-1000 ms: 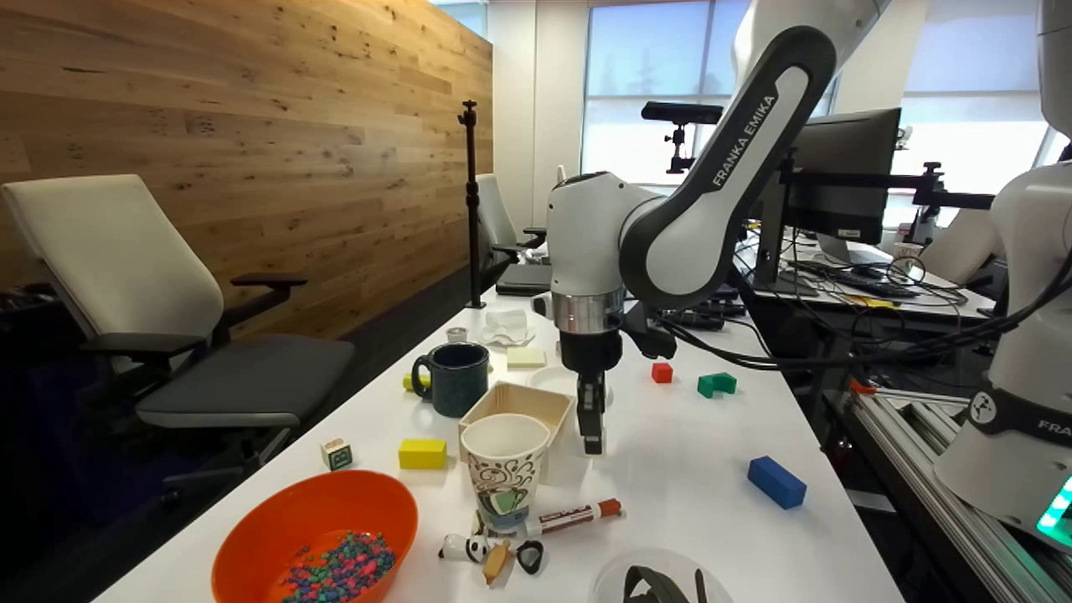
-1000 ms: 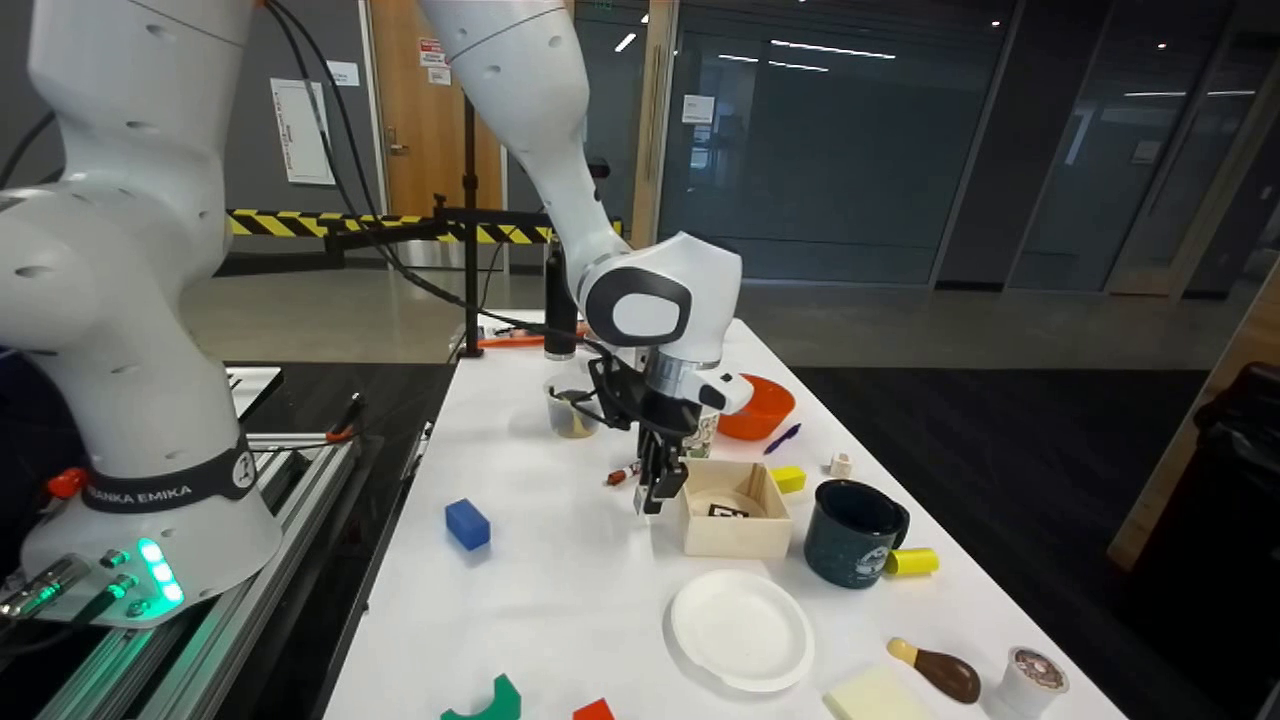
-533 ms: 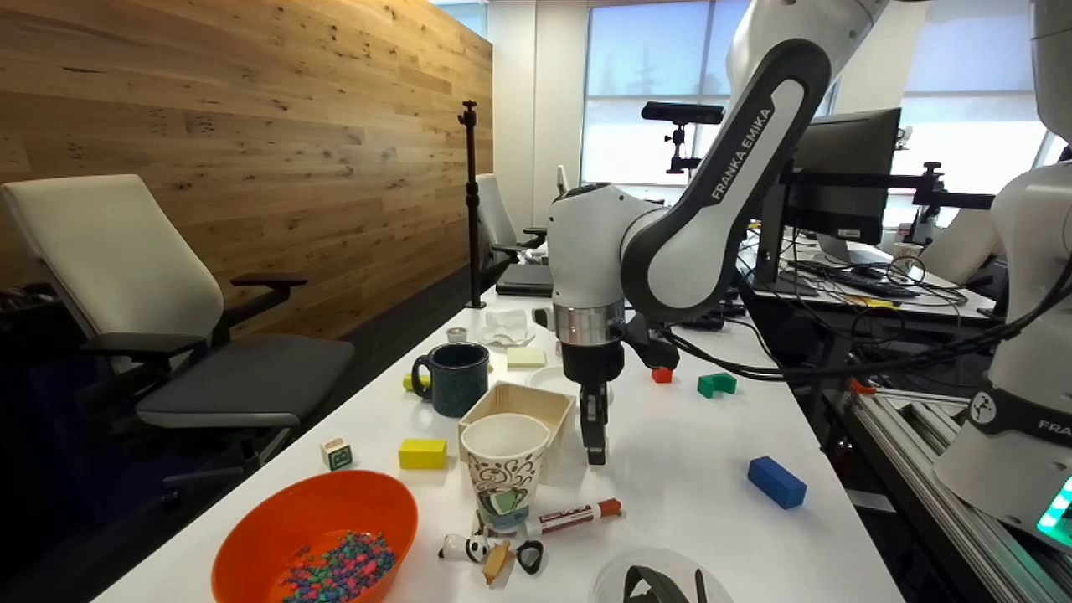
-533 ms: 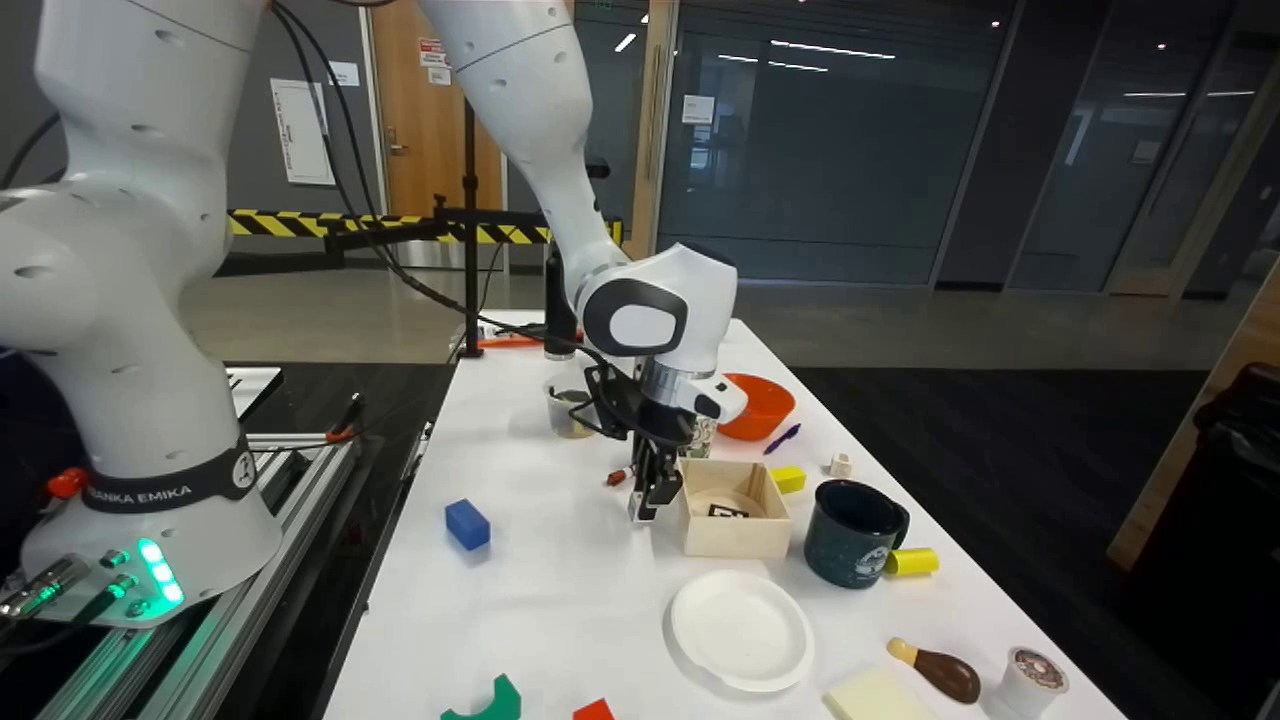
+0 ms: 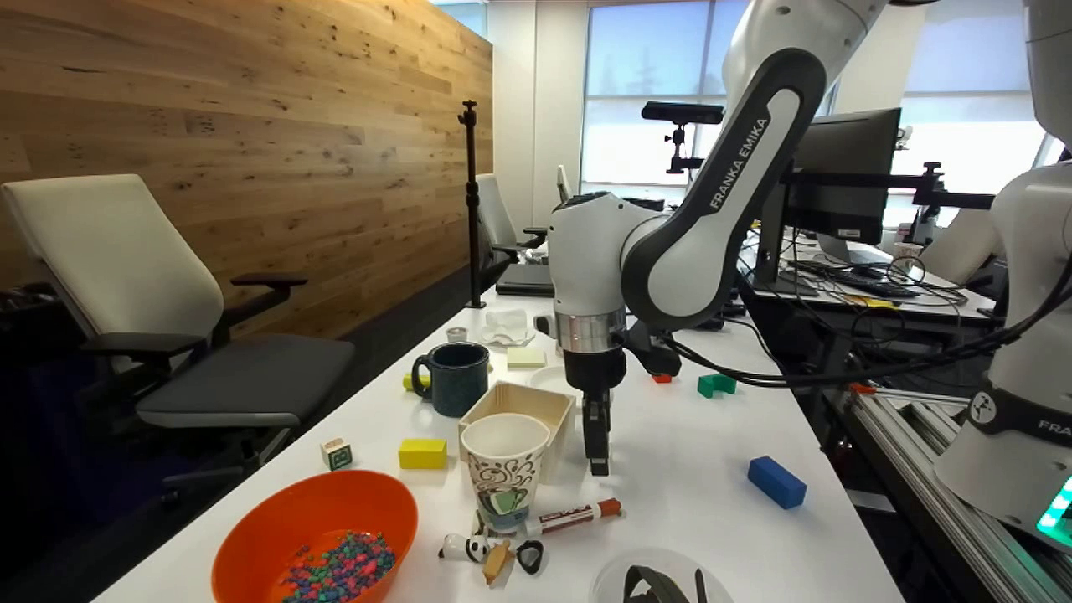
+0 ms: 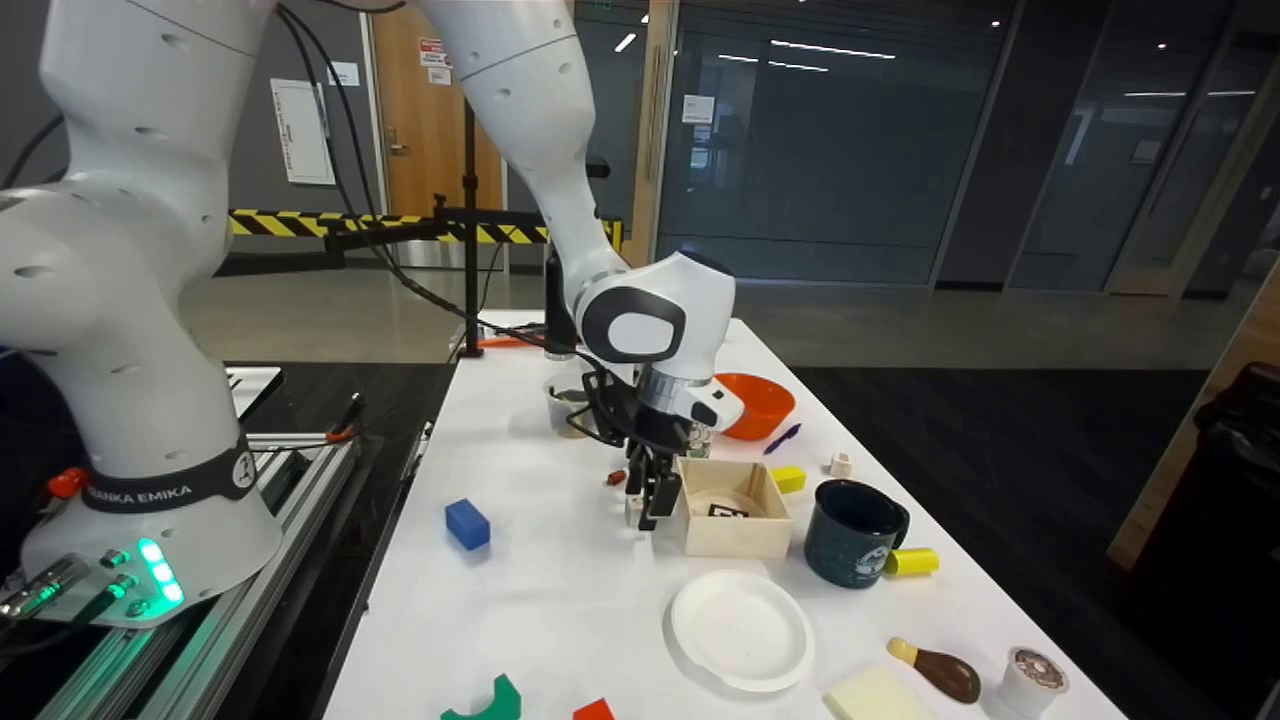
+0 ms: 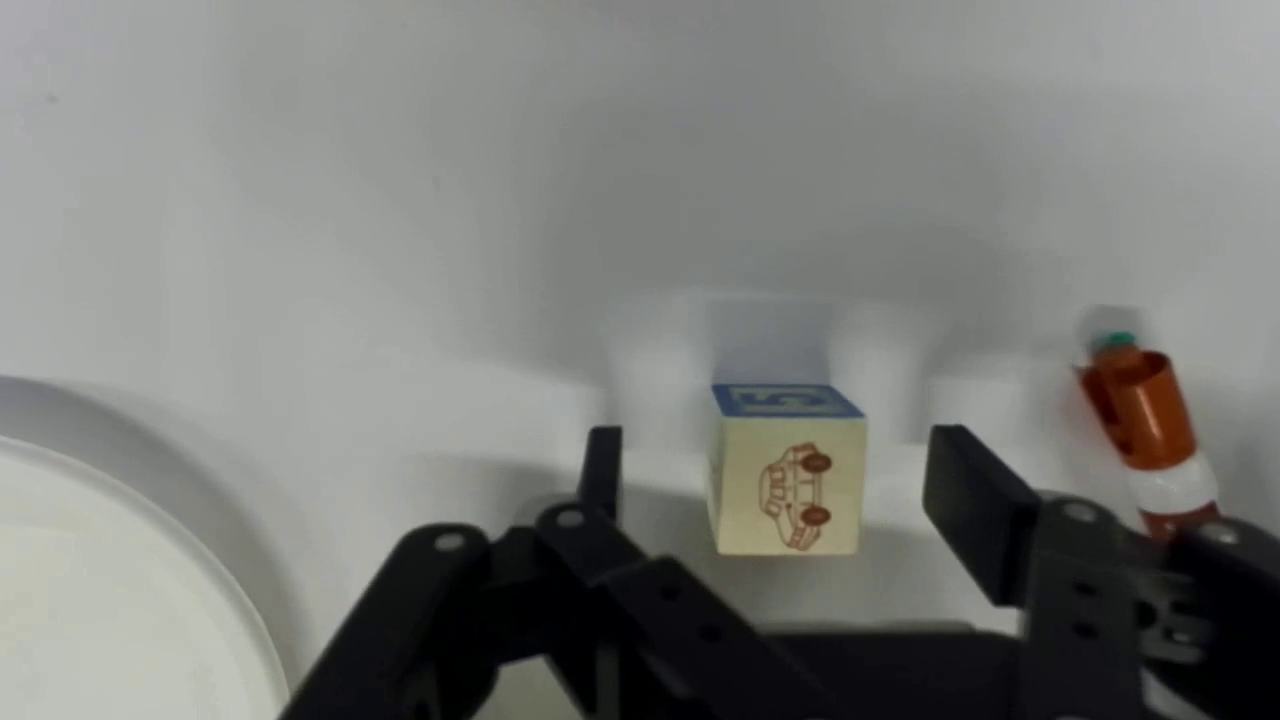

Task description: Take one cube out of the box and place it on the tabletop.

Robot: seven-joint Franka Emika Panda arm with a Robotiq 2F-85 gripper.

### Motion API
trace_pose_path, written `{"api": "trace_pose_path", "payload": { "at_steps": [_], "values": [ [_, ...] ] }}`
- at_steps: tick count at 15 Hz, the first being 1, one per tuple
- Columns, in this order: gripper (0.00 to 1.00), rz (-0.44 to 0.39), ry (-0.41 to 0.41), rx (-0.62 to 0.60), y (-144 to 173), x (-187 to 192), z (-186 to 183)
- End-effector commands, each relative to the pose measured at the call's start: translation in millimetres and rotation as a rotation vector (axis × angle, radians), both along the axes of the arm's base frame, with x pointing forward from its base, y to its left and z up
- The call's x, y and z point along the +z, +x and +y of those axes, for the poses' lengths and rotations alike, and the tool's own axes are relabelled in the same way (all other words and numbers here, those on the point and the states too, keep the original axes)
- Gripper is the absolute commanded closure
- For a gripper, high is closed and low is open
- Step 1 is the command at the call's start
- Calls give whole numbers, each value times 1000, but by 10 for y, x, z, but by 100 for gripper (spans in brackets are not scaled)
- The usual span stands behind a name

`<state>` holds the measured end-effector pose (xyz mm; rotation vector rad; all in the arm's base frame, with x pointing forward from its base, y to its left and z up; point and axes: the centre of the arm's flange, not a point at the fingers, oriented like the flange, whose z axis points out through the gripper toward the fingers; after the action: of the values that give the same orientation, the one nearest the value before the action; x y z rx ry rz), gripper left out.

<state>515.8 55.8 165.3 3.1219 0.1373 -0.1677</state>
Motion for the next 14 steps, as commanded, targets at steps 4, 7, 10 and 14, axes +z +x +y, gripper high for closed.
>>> {"api": "trace_pose_path", "payload": {
  "at_steps": [4,7,10,14],
  "values": [
    [0,-43,5,-101,93,495,-240],
    [0,-37,48,-193,179,718,-332],
    [0,-111,85,-203,322,845,-327],
    [0,-199,107,-183,502,981,-317]
  ]
}}
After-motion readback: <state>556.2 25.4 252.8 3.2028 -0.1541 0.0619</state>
